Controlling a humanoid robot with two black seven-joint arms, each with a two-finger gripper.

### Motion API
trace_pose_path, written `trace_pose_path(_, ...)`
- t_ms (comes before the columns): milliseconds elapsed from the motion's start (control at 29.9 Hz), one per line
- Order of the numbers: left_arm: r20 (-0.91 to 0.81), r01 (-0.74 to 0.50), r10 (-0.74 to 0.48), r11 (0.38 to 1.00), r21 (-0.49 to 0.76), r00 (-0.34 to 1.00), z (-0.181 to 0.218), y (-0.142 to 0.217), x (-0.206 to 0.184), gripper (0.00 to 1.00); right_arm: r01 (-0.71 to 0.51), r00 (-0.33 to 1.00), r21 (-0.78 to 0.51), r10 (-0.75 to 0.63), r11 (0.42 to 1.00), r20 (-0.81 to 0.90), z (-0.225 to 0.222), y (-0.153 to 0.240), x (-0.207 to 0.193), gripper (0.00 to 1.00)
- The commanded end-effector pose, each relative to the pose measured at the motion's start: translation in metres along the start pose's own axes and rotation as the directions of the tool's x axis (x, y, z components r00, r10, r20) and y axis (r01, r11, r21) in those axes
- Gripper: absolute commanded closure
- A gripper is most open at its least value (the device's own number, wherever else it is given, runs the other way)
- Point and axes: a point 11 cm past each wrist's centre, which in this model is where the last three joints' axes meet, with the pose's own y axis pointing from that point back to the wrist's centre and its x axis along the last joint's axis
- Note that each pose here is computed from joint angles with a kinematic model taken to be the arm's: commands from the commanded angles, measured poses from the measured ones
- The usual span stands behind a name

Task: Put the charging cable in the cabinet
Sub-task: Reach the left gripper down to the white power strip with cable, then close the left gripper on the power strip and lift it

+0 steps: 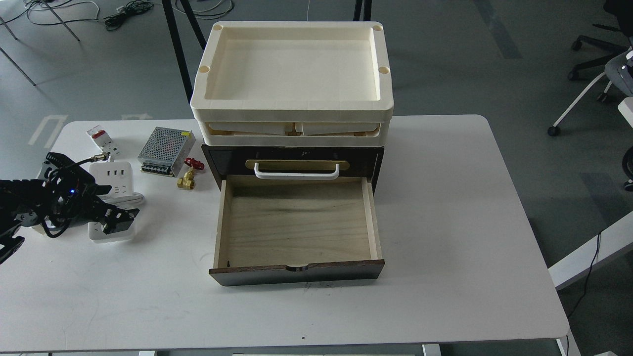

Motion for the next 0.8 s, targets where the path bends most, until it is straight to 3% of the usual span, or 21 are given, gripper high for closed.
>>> trace_pose_path(0,0.015,0.012,-0.012,1.000,0.016,1.000,-0.0049,0.0013,-0.0071,0.20,0.001,1.000,-0.001,-0.001,1.000,0.000,0.0003,0.0001,0.0000,0.00)
trace_pose_path(535,0.062,-0.031,0.030,0.999,0.029,0.998,-0.0087,0.0016,-0.0070,0.44,-0.006,1.000,-0.007,0.006,1.000,-0.002,0.0025,0.0021,0.0024,0.00)
trace_pose_path(769,0.072,-0.050,0.047,0.998,0.043,0.996,-0.0083,-0.0045,-0.0061,0.46,-0.011,1.000,-0.008,0.011,1.000,-0.002,0.0035,0.0037,0.0046,0.00)
